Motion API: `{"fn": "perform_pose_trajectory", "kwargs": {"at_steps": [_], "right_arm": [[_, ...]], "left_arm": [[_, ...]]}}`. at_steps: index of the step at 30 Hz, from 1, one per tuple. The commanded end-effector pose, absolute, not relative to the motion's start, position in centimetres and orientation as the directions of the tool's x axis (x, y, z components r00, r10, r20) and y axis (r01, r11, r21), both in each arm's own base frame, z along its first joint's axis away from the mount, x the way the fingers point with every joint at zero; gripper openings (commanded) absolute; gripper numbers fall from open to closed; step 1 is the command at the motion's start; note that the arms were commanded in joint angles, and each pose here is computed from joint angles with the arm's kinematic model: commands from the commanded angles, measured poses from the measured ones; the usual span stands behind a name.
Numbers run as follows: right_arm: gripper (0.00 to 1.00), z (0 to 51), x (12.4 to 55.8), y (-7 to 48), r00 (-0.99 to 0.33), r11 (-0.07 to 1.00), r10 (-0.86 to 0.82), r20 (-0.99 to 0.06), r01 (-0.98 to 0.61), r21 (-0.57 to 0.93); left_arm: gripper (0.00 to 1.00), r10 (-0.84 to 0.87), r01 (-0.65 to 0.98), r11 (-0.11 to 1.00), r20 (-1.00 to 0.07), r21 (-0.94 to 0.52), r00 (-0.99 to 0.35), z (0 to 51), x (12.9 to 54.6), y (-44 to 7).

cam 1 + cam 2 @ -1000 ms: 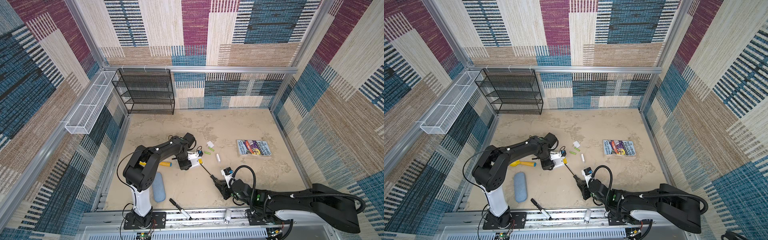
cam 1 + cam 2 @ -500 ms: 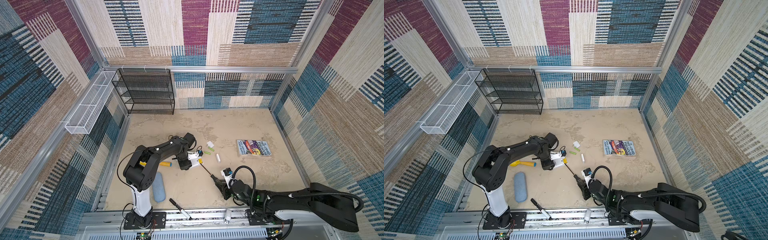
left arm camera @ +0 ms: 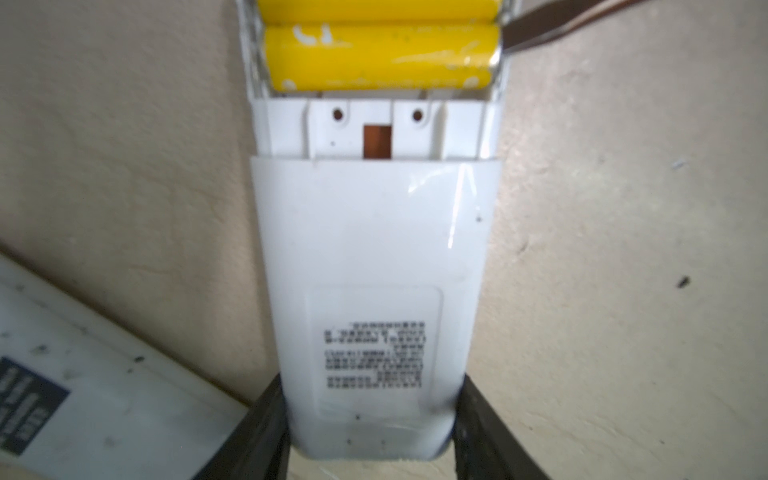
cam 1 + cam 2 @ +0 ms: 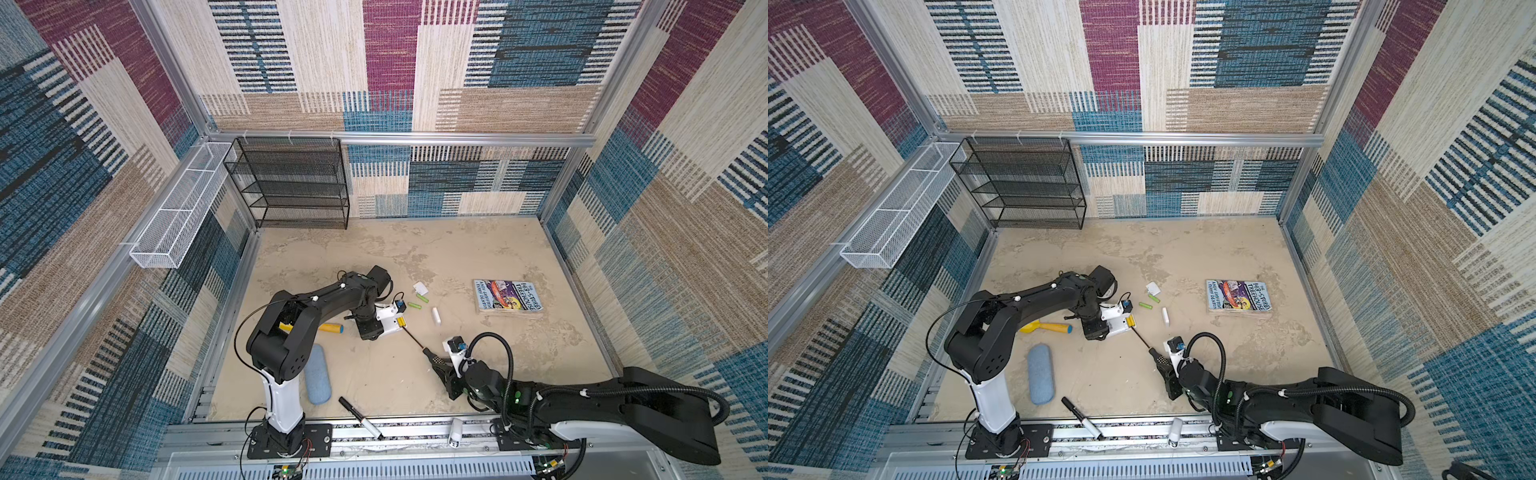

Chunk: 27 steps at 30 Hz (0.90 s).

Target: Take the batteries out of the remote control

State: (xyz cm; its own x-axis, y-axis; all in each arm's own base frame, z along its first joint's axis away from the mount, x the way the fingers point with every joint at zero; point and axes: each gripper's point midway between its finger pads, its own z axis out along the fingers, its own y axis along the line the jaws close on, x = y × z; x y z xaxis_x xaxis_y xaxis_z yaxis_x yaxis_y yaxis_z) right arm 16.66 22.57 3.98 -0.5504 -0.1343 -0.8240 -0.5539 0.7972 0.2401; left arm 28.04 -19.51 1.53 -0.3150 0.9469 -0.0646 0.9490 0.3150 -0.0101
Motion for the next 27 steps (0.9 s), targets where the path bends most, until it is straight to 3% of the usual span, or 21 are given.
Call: {"fn": "perform_pose_trajectory", "kwargs": {"at_steps": [1,27], "right_arm": [[0.0,4.9,18.5,21.0,-0.505,0.866,-0.06,-0.861,-0.456,0.207],[0.0,7.4,18.7,22.8,-0.45,0.824,-0.027,-0.893,-0.515,0.234]], "left_arm": [[0.51,0.95,0.939,0.314,0.051,-0.139,-0.31,0.7,24.3,-17.7],[0.51,0.949,0.939,0.314,0.058,-0.143,-0.308,0.6,24.1,-17.6]]}}
